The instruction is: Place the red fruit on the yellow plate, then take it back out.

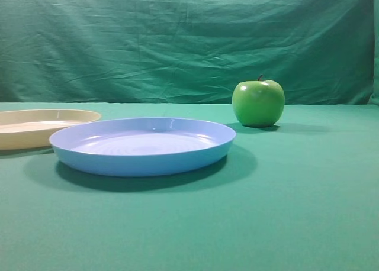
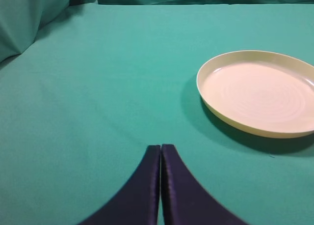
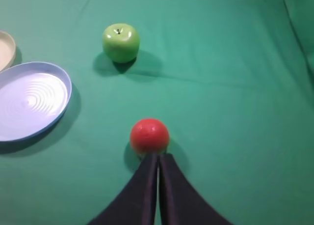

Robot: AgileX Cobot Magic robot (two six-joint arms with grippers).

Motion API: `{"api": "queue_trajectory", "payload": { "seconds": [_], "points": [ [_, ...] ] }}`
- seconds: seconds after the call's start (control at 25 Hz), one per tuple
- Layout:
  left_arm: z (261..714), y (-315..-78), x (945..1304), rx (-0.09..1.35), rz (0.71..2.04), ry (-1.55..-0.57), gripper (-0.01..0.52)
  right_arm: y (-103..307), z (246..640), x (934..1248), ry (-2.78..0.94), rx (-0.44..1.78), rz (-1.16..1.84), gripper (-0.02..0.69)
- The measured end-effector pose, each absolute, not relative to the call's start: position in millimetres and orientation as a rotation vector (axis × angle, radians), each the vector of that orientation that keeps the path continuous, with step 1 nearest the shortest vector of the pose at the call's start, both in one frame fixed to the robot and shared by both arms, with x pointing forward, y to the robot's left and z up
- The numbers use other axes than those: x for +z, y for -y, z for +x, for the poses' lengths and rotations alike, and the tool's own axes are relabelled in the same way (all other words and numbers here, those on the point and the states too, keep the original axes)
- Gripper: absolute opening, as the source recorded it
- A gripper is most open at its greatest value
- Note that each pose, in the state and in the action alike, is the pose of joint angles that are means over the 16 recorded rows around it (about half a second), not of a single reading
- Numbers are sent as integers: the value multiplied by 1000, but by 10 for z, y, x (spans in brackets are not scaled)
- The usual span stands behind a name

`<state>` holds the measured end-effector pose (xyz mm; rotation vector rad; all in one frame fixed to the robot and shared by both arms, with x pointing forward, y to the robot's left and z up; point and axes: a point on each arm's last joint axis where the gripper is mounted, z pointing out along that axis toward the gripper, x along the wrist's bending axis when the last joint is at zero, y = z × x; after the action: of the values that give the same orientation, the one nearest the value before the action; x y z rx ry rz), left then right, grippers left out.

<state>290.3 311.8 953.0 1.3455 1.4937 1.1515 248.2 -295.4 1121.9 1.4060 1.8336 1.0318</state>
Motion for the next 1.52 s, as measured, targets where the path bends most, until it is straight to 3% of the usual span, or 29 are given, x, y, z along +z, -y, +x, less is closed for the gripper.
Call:
{"api": "queue_trajectory", "payload": {
  "seconds": [0.52, 1.16, 1.52],
  "points": [
    [2903, -3118, 9530, 1152, 1346, -1494, 0, 2956, 2357, 10984, -1502, 1169, 1290, 0],
    [2903, -3118, 9530, 1152, 1346, -1494, 0, 2943, 2880, 9854, -1411, 1142, 1252, 0],
    [2903, -3118, 9530, 1152, 1346, -1494, 0, 2943, 2918, 9510, -1485, 1085, 1317, 0]
  ]
}}
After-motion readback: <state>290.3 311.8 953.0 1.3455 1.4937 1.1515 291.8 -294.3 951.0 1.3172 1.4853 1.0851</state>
